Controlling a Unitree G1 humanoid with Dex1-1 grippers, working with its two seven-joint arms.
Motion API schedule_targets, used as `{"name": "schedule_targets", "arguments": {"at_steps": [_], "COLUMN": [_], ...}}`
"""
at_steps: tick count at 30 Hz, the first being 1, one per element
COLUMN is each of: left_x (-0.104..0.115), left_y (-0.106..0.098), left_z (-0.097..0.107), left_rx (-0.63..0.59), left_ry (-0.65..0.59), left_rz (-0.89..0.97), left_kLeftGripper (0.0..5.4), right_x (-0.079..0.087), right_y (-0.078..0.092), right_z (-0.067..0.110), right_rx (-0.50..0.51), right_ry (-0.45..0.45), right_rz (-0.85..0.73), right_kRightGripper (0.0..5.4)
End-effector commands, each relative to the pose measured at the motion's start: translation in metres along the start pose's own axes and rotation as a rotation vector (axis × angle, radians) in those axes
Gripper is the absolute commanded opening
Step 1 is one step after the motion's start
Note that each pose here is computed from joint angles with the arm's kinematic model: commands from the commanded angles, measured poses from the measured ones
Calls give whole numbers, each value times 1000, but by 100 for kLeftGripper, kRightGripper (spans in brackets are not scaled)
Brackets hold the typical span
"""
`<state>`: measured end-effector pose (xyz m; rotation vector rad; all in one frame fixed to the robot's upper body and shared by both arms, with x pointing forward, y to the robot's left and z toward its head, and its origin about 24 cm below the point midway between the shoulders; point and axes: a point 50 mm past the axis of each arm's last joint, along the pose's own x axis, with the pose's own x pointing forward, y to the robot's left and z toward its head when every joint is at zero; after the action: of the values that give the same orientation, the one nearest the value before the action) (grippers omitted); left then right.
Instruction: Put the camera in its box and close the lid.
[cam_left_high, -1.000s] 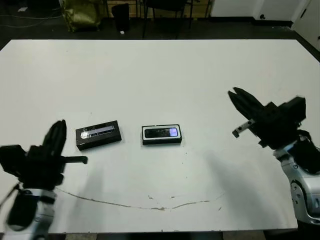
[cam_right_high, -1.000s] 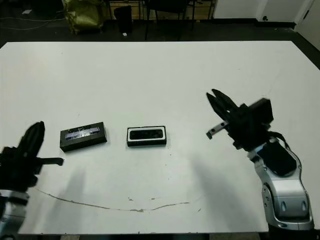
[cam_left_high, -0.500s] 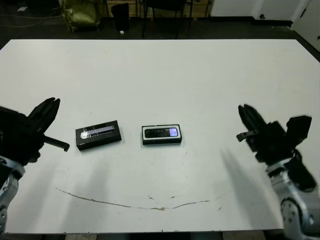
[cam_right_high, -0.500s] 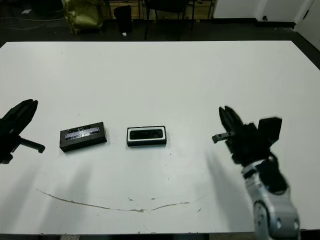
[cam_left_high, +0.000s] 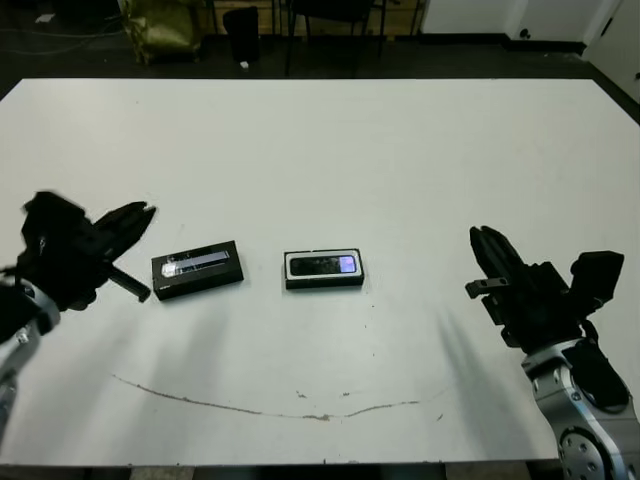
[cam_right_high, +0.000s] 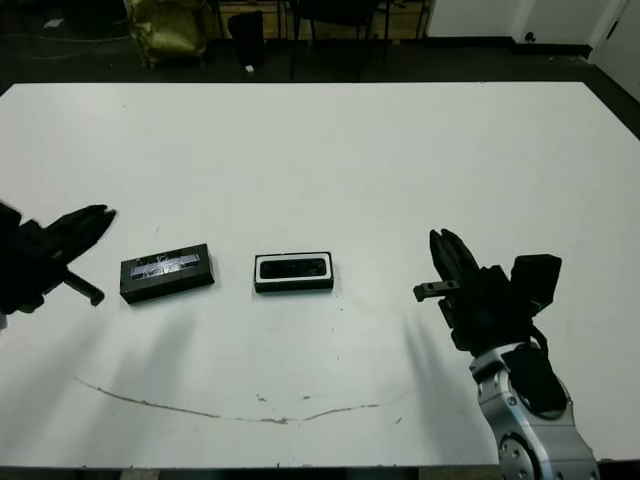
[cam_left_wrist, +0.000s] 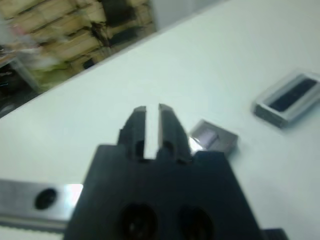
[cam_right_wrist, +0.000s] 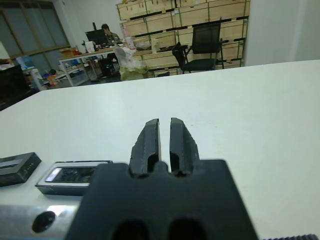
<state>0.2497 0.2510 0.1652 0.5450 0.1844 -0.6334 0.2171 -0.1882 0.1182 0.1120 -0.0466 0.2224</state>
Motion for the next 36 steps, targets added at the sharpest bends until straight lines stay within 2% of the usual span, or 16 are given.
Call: {"name": "schedule_targets", "arguments": {"at_steps": [1,9,17,23,32,36], "left_x": [3,19,40,50,56,57], "left_y": [11,37,47,52,51,48], "left_z": [4,17,17,13,4,-1], "left_rx": [82,188,221,192,222,128], "left_ry": [96,251,300,328,303,253], "left_rz": [-167,-420,-578,-625,-653,-674], "left_kLeftGripper": [154,340,528,538,538,538], "right_x": [0,1,-1,-3,-6,-6], "right_y": [-6,-10,-14,-17,-18,-19], "right_z": [-2,-4,-7,-8,-9,-11], "right_rx": [4,17,-10,12,-8,3], "right_ry": [20,20,34,36,49,55], "right_rz": [-15,-15,-17,-36,-63,-69], "right_kRightGripper": [0,0,0,0,0,0]}}
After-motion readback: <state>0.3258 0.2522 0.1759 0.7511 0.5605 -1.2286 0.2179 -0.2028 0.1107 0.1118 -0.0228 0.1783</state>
